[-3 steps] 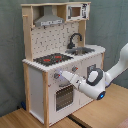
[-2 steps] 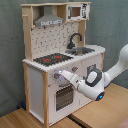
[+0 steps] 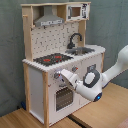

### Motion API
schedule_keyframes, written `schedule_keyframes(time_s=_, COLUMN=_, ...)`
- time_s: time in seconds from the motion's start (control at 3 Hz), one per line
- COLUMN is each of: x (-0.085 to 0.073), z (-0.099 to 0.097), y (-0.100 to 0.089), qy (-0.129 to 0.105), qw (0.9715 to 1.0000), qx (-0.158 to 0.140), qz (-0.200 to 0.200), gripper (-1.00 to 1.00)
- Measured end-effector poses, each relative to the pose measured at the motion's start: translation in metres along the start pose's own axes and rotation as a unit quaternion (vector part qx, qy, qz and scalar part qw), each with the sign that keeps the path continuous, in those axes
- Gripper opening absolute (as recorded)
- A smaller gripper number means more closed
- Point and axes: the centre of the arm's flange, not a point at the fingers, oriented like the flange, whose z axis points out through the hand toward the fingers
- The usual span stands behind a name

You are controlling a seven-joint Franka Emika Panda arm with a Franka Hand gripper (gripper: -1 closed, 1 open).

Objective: Play with the kitchen

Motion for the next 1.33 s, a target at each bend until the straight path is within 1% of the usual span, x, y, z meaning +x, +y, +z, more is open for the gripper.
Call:
schedule_keyframes(time_s=0.33, x=0.005, z=0.006, y=-0.003, qy=0.007, qw=0.9989, qx=-0.003, qz=0.047, gripper=1.00)
schedule_keyframes(time_s=0.67, x=0.007, z=0.014, y=-0.006, qy=0.008, qw=0.9955, qx=-0.003, qz=0.094, gripper=1.00)
schedule_keyframes(time_s=1.0, x=0.002, z=0.021, y=-0.009, qy=0.004, qw=0.9900, qx=0.002, qz=0.141, gripper=1.00)
schedule_keyframes(time_s=1.33, x=-0.005, z=0.029, y=-0.014, qy=-0.002, qw=0.9824, qx=0.013, qz=0.186, gripper=1.00)
